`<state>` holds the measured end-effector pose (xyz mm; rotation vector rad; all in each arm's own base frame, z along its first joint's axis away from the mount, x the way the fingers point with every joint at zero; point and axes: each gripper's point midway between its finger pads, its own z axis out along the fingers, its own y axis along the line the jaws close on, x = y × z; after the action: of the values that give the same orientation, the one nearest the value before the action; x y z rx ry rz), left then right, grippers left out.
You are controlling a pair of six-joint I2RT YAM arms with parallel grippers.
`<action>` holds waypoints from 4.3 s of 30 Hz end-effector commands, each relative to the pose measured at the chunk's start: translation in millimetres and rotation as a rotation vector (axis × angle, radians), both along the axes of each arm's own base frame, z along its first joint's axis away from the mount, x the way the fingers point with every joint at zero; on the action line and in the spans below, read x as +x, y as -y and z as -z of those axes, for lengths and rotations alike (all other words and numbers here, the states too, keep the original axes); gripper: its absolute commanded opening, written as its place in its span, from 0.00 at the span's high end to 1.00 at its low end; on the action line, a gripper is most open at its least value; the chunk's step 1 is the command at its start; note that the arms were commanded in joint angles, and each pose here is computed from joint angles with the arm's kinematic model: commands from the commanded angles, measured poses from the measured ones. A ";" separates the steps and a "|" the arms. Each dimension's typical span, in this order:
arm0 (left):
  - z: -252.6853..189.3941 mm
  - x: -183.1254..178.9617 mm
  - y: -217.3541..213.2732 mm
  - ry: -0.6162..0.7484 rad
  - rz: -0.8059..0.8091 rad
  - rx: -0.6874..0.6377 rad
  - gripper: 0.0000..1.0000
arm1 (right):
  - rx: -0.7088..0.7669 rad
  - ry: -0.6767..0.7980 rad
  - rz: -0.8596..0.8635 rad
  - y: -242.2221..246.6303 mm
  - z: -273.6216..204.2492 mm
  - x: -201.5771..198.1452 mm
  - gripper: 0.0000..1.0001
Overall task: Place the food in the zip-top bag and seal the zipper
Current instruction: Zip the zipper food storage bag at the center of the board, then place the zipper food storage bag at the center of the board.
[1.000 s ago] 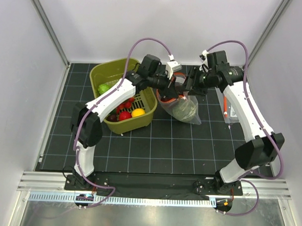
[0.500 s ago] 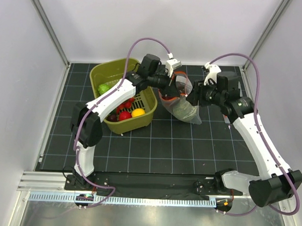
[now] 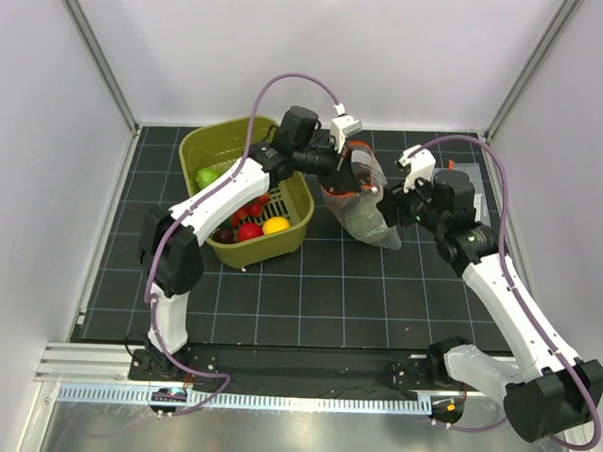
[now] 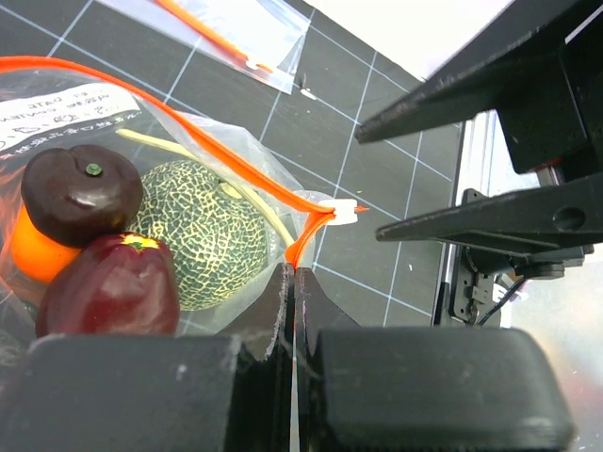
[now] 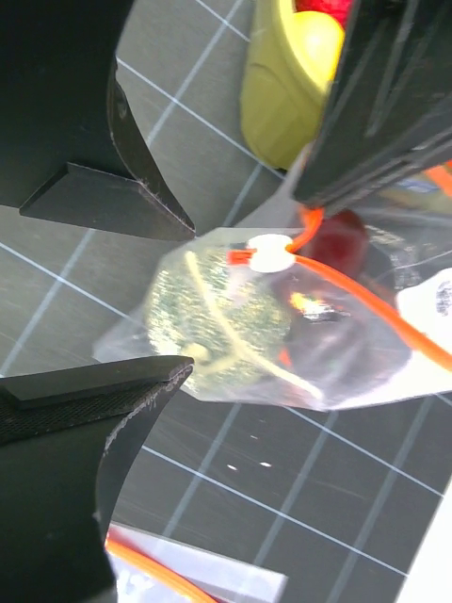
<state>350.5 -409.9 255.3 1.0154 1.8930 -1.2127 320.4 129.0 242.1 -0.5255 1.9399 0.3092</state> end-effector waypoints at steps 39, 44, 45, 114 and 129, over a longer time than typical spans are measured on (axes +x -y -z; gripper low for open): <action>-70.9 -49.9 3.2 0.458 0.489 -0.212 0.31 | 0.005 0.082 -0.290 -39.0 -36.9 -18.7 0.99; -68.9 -55.3 4.5 0.502 0.544 -0.238 0.29 | 0.010 0.084 -0.337 -44.1 -39.0 -27.2 0.99; -67.7 -58.3 5.2 0.496 0.563 -0.249 0.29 | 0.005 0.082 -0.342 -44.0 -38.2 -28.1 0.99; 3.6 76.4 -60.4 0.265 -0.199 0.056 1.00 | -0.278 0.177 0.908 178.0 -35.8 -22.4 0.99; -10.3 80.8 -78.1 0.246 -0.327 0.095 0.88 | -0.099 0.166 0.735 126.6 -55.4 41.2 0.84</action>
<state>421.0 -355.3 234.9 0.9127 1.8651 -0.8789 348.5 8.0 257.6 -0.0061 1.9611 -0.3229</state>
